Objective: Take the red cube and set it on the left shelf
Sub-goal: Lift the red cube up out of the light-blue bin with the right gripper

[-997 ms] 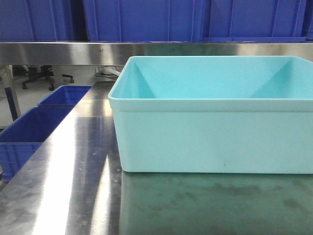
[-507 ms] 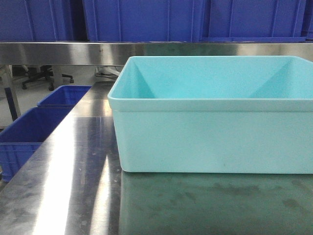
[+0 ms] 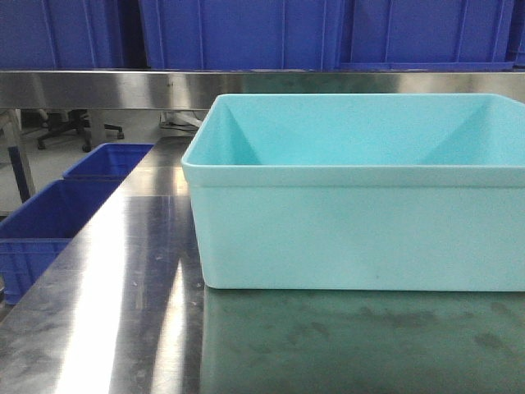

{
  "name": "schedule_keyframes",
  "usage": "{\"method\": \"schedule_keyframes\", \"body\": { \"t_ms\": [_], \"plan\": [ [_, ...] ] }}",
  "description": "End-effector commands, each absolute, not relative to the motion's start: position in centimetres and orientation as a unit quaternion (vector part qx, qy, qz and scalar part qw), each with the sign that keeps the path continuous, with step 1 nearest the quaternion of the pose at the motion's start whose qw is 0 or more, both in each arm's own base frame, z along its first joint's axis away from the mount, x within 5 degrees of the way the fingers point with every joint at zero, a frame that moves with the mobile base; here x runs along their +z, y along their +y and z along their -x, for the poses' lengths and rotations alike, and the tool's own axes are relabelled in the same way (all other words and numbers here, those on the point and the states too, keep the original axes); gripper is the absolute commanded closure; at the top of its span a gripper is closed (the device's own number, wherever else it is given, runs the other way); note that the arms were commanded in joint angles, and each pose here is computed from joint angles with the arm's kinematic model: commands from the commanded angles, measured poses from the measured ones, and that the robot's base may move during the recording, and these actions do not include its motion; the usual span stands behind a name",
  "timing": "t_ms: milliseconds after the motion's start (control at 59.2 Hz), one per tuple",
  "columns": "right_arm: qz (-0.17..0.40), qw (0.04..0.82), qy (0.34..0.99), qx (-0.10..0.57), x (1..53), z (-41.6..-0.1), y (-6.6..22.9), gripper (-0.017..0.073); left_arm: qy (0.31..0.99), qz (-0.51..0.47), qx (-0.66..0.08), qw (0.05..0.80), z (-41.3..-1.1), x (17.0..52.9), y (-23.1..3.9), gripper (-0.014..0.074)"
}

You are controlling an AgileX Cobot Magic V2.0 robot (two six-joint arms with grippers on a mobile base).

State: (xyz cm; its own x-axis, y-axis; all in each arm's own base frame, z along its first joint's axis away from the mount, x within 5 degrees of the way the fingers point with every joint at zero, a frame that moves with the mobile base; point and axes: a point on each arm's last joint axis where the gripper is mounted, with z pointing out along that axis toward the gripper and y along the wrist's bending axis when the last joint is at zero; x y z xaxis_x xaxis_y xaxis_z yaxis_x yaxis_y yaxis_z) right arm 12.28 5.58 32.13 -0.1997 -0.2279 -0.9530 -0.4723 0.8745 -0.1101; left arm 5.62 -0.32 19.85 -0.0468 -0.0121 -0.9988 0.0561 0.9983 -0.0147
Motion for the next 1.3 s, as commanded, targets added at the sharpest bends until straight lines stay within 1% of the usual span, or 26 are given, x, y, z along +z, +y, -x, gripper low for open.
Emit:
{"method": "schedule_keyframes", "body": {
  "t_ms": [0, 1284],
  "plan": [
    [0.212, 0.628, 0.742, 0.103, 33.72, -12.33, 5.40, 0.0504, 0.695, -0.016, -0.030, 0.719, -5.60, 19.96, -0.36, 0.0492],
    [0.212, 0.628, 0.742, 0.103, 33.72, -12.33, 5.40, 0.0504, 0.695, -0.016, -0.030, 0.719, -5.60, 19.96, -0.36, 0.0492]
  ]
}}
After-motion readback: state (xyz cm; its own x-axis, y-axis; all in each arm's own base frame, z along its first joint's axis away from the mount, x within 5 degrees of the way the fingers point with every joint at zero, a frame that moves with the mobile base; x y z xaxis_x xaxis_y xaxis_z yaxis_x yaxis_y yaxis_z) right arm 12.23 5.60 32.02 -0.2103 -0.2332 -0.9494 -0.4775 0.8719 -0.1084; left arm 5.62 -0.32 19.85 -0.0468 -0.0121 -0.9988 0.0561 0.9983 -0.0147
